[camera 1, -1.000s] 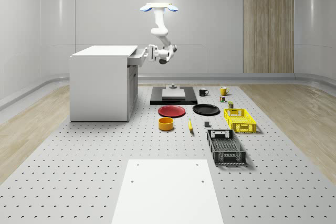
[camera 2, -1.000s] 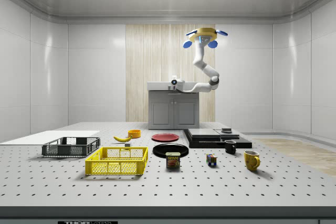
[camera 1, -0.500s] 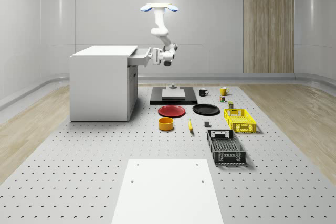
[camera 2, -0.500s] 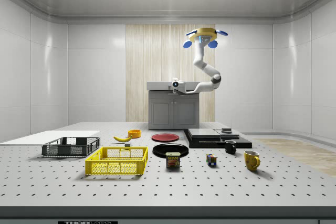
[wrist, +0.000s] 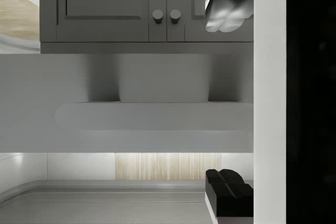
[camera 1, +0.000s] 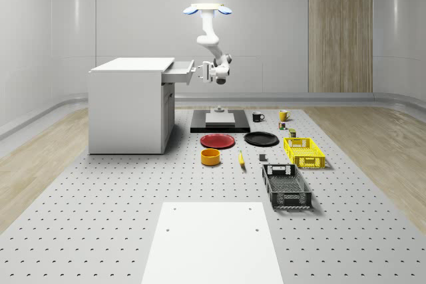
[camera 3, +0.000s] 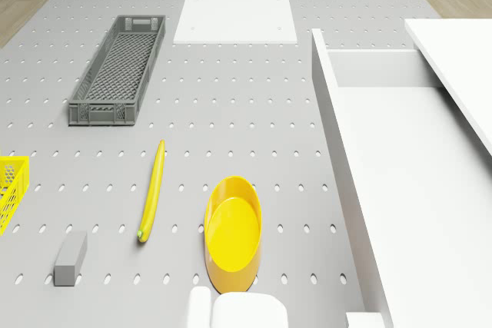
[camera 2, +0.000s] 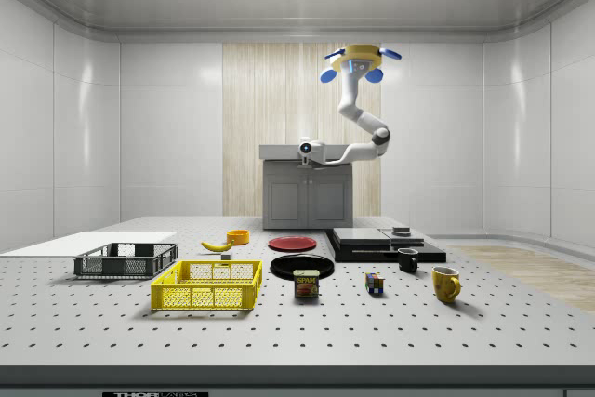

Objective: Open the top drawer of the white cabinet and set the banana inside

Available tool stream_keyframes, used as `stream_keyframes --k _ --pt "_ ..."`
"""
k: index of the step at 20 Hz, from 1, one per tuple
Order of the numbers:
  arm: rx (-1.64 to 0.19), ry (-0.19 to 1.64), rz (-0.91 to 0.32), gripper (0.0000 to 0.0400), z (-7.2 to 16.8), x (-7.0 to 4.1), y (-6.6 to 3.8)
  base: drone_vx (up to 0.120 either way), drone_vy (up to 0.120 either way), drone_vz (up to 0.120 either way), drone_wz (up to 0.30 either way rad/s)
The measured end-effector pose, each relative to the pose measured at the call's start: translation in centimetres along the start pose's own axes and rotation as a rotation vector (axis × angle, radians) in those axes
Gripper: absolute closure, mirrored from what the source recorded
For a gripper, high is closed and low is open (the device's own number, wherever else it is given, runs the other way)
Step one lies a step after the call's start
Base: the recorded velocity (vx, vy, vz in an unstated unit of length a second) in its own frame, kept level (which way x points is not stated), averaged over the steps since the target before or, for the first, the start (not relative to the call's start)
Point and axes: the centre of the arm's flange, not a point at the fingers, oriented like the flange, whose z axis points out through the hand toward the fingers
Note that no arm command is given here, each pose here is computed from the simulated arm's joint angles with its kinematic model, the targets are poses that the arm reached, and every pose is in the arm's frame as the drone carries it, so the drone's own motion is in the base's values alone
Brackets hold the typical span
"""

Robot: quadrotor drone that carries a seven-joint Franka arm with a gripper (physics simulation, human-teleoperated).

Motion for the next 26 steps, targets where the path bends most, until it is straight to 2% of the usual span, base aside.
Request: stream_keyframes --k 6,7,9,10,11,12,14,18,19,20,21,22,24,26 --pt "0.001 -0.001 -0.001 0.0002 -0.2 0.0 0.0 0.0 -0.087 0.0 0.0" --pt "0.002 -0.001 -0.002 0.0025 -0.2 0.0 0.0 0.0 0.0 0.0 0.0" --pt "0.002 -0.001 -0.002 0.0131 -0.2 0.0 0.0 0.0 0.0 0.0 0.0" --pt "0.001 0.0 0.0 0.0158 -0.2 0.0 0.0 0.0 0.0 0.0 0.0" --pt "-0.002 0.003 -0.003 0.0165 -0.3 0.0 0.0 0.0 0.0 0.0 0.0" --pt "-0.01 0.011 0.031 0.0128 -0.5 -0.5 -0.1 0.0 0.0 0.0 0.0" --pt "-0.006 0.009 -0.015 0.0185 -0.9 0.2 0.1 0.0 0.0 0.0 0.0" --pt "-0.005 0.006 -0.029 0.0229 -2.3 0.6 0.3 0.0 0.03 0.0 0.0" --pt "-0.006 0.008 -0.018 0.0225 -2.8 0.5 0.3 0.0 0.12 0.0 0.0" --pt "-0.011 0.013 -0.021 0.0191 -3.3 0.2 0.2 0.0 0.12 0.0 0.0" --pt "-0.007 0.01 -0.041 0.0214 -3.5 0.7 0.4 0.0 0.12 0.0 0.0" --pt "-0.005 0.008 -0.036 0.0232 -3.8 0.6 0.3 0.0 0.12 0.0 0.0" --pt "-0.003 0.006 -0.026 0.0141 -4.2 0.4 0.2 0.0 0.12 0.0 0.0" --pt "-0.001 0.004 -0.018 0.0085 -4.5 0.2 0.1 0.12 0.12 0.0 0.0"
